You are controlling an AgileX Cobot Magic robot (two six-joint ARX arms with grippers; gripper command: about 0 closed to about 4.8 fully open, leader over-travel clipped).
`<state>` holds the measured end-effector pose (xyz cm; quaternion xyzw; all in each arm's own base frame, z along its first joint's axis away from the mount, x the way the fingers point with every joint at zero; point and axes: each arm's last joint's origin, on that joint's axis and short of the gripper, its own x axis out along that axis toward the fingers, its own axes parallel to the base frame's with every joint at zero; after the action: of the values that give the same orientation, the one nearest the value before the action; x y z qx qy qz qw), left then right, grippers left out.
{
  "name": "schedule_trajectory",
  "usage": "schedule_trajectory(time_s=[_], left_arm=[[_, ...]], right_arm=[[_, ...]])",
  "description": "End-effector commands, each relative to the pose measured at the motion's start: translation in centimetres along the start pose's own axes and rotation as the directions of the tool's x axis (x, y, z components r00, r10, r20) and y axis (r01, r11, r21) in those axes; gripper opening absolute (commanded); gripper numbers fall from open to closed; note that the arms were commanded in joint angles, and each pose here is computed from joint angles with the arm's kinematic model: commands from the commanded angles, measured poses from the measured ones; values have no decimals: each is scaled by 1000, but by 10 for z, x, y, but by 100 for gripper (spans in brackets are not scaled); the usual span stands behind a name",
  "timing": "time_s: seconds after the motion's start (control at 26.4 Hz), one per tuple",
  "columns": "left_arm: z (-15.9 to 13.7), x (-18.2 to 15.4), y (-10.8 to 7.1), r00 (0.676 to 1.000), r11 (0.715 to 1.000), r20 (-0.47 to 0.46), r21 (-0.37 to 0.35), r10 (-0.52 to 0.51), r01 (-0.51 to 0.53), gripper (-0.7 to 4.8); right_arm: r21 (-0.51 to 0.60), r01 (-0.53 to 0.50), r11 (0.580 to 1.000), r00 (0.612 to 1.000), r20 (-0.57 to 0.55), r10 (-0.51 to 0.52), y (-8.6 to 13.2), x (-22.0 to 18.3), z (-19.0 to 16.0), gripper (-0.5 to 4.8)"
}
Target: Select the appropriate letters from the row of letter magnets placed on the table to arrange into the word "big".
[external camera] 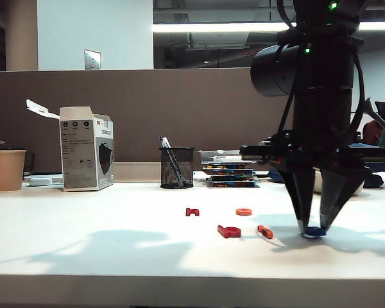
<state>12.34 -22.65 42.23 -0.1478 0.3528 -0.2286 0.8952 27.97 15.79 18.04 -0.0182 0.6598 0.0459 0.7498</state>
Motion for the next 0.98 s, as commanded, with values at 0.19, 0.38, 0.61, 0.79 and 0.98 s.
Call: schedule_trajectory(time_s=[0.19,0.38,0.61,0.79,0.98], left_arm=[[1,-2,0,1000,1000,11,-4,-8,8,-5],[1,-2,0,1000,1000,11,-4,-8,8,-5],[1,-2,0,1000,1000,11,-4,-8,8,-5],[1,-2,0,1000,1000,11,-4,-8,8,-5],[1,-2,-1,1000,1000,12,-5,-9,9,-5]], right_arm=[[5,-50,999,998,45,49,4,-1,5,108],[15,-44,999,998,35,44,3,0,4,138],[16,-42,999,999,29,41,3,0,3,173],[17,-53,998,997,55,52,2,-9,3,173],[9,-97,995,982,162,94,-2,-41,0,173]])
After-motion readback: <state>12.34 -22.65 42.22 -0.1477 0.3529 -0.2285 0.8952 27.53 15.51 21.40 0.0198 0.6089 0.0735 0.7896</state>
